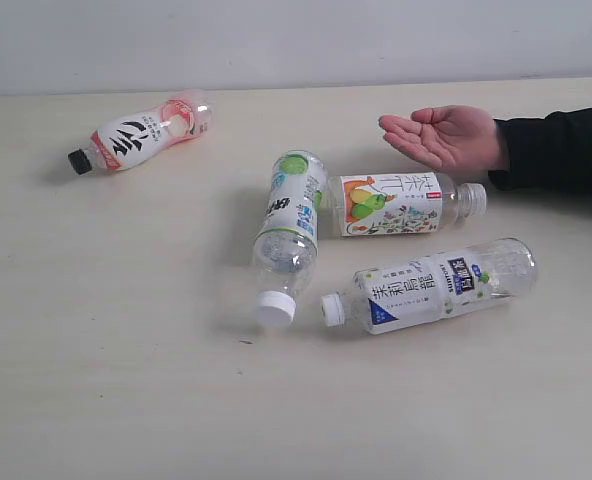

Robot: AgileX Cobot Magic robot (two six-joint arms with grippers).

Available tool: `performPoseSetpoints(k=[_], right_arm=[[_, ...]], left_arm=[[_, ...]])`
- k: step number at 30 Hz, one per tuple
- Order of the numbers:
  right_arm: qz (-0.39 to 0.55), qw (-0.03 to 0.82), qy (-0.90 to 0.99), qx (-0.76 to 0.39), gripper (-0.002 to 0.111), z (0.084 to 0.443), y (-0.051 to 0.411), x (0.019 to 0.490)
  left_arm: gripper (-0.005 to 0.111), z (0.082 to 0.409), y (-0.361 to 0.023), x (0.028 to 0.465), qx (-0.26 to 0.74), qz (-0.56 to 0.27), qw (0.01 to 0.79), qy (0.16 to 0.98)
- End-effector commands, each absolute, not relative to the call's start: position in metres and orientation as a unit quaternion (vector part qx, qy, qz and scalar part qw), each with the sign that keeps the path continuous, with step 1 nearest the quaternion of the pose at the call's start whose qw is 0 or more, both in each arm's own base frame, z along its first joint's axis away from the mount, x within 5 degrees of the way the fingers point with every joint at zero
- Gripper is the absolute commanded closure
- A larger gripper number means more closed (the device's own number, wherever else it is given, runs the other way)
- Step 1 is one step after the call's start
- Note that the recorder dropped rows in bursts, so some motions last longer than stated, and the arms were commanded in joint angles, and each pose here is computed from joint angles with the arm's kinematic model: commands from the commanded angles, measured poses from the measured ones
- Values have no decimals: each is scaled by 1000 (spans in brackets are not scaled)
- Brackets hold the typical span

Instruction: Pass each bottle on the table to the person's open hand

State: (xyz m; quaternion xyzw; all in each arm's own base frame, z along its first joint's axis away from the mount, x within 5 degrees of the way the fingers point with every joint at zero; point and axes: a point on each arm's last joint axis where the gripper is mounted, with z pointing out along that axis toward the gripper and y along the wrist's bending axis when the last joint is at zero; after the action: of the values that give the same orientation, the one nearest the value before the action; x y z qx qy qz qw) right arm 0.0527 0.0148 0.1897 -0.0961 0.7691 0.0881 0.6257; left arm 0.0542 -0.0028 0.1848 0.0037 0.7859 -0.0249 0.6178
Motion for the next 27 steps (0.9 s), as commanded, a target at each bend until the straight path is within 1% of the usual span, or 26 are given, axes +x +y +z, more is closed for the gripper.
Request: performPoseSetpoints(k=[1,18,20,21,22,23,25,26,27], right_arm=[[86,628,768,-95,108,189,14,52],[86,628,768,-95,108,189,14,53],[86,628,768,-95,108,189,14,53],[86,628,768,-95,108,189,14,53],[86,628,768,-95,108,189,14,53],[86,628,768,-95,108,189,14,53],[86,628,768,-95,108,189,14,53],[86,628,768,-95,108,189,14,53],[86,628,768,-95,108,189,14,53]], left_arm=[[107,185,-3,54,2,-25,622,782],[107,185,-3,54,3,-24,622,782],[107,186,-2,54,32,6,628,778],[107,187,-2,55,35,9,634,773],[107,190,-2,55,26,-2,645,764],[107,194,-3,56,-9,-40,661,749],[107,201,-5,56,-100,-141,676,716],[107,205,-4,56,-128,-169,685,697],[107,209,-3,56,-133,-172,699,681]])
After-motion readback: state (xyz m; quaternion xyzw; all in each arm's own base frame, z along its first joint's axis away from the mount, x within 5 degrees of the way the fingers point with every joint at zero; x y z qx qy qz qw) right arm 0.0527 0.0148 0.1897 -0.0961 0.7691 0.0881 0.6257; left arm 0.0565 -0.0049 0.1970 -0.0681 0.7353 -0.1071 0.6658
